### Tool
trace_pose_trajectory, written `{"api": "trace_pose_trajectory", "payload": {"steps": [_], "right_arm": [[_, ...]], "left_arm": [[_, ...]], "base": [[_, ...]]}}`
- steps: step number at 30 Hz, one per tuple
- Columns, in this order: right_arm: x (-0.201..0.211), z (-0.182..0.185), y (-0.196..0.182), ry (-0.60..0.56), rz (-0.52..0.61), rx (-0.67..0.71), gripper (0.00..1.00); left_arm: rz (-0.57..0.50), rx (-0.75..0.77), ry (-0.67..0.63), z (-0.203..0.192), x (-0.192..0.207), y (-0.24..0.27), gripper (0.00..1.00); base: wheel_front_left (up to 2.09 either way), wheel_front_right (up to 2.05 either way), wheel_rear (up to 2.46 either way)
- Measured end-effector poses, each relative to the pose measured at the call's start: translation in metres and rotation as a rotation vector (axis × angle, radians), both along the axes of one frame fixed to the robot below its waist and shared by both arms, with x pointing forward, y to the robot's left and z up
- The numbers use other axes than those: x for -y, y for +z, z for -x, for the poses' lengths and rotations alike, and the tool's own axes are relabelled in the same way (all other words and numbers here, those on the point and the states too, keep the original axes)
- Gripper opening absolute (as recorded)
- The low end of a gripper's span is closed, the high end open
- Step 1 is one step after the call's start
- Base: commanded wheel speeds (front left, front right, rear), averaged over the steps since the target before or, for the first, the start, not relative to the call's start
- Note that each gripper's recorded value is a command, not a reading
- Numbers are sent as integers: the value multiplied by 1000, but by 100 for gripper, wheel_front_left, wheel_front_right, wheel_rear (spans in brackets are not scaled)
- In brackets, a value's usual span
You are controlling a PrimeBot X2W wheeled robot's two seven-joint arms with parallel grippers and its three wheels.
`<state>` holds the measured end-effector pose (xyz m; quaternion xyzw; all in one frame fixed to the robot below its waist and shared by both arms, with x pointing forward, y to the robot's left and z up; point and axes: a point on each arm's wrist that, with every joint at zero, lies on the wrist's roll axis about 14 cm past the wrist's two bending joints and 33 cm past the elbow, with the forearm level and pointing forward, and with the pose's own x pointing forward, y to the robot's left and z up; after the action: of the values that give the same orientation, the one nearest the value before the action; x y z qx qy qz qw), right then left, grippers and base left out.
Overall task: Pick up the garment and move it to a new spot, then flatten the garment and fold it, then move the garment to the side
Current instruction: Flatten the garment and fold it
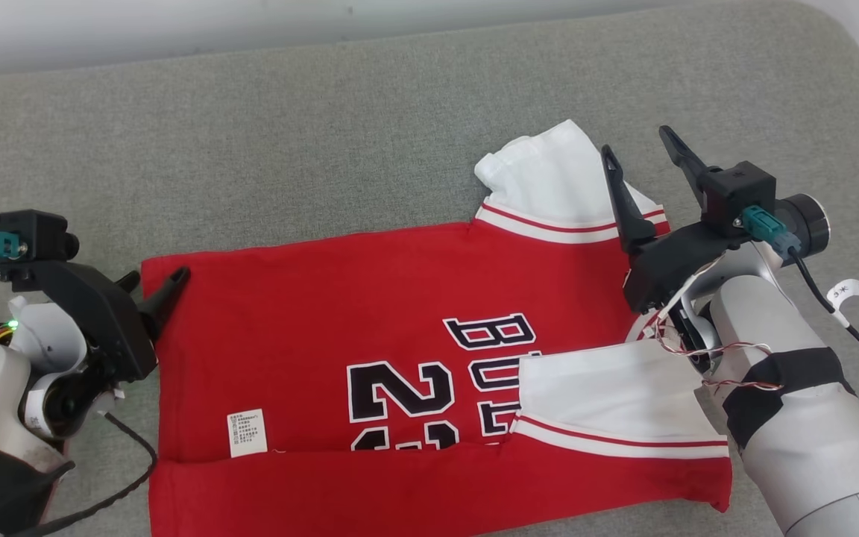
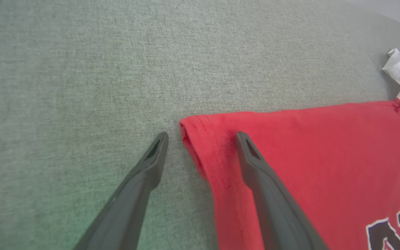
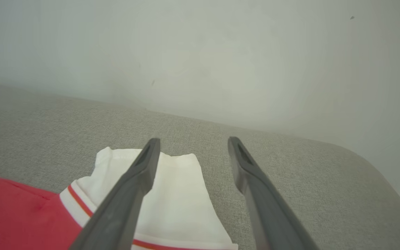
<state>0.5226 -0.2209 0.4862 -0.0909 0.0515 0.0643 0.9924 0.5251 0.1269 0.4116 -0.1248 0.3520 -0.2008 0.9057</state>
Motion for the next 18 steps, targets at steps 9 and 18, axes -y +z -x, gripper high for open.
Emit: {"api": "trace_pose_trajectory", "payload": {"steps": [9, 18], "right_arm": [[6, -9, -15, -18, 24, -85, 100], [3, -44, -9, -28, 42, -165, 100]], "left_arm": [[36, 99, 43, -11, -2, 16, 0], [111, 184, 70, -5, -3, 36, 0]], "base": [[0, 0, 0], [0, 0, 0]]}}
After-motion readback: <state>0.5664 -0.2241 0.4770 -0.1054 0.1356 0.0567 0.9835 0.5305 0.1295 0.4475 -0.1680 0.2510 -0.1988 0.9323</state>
